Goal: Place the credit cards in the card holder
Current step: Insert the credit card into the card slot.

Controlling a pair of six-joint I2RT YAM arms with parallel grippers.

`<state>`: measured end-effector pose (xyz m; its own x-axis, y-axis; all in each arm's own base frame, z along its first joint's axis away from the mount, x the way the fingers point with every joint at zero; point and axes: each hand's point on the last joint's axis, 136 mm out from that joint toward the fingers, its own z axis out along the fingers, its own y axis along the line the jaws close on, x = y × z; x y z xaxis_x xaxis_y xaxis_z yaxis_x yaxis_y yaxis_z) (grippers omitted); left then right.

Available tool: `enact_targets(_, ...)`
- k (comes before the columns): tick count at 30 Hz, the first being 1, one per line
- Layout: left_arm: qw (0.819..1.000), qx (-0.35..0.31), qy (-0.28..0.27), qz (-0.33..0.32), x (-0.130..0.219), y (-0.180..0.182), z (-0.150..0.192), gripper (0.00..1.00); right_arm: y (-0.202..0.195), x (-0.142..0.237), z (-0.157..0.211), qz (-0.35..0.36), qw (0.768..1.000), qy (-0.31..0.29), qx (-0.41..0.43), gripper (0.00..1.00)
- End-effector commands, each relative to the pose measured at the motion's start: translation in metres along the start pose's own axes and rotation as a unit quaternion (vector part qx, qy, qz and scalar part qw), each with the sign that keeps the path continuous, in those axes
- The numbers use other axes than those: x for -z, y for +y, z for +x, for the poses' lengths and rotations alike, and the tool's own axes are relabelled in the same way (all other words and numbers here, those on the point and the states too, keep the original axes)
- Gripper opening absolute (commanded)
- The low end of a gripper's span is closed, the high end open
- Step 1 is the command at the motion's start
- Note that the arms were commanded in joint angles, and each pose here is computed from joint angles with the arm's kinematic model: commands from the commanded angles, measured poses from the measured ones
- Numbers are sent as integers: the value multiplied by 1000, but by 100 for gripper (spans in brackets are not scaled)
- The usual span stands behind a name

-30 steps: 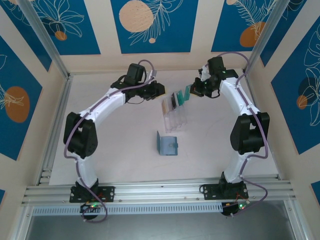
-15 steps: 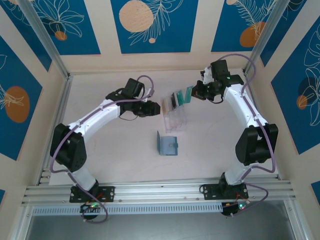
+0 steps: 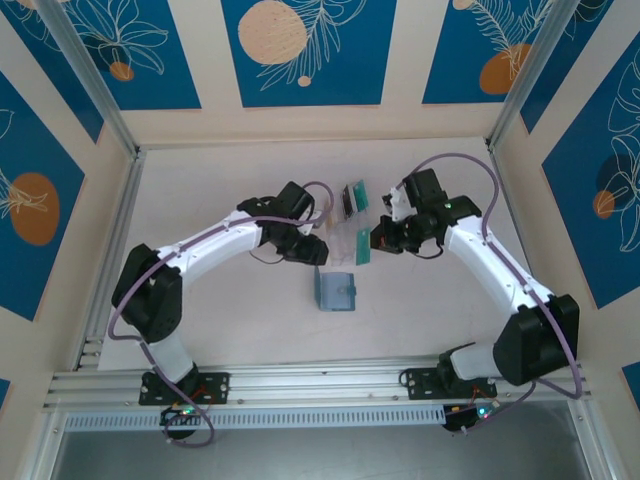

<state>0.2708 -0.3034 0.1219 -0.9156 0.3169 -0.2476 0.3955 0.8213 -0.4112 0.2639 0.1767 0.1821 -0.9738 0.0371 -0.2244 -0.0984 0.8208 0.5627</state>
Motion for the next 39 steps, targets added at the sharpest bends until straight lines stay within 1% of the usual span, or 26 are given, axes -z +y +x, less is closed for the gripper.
enact_targets(1,999,-11,34,-26,-9,10,21,43,3,0,25,-6,1000,21,-11,0)
enact_targets(6,999,-9,52,-13,-23,6,31,40,-7,-16,42,0,999,44,-26,0)
enact_targets(10,998,1,64,-17,-34,12,37,33,-17,-34,50,2,997,62,-40,0)
enact_targets(13,997,5,68,-22,-39,16,41,29,-24,-47,53,6,996,73,-47,0)
enact_targets(18,997,14,77,-29,-45,24,50,19,-32,-65,58,7,994,92,-53,0)
enact_targets(26,996,32,84,-29,-55,31,61,8,-42,-79,61,18,992,109,-60,0)
enact_targets(32,996,39,80,-26,-58,32,63,7,-38,-81,60,9,992,112,-59,0)
enact_targets(39,995,54,80,-17,-63,33,65,7,-28,-85,58,-22,991,117,-65,0)
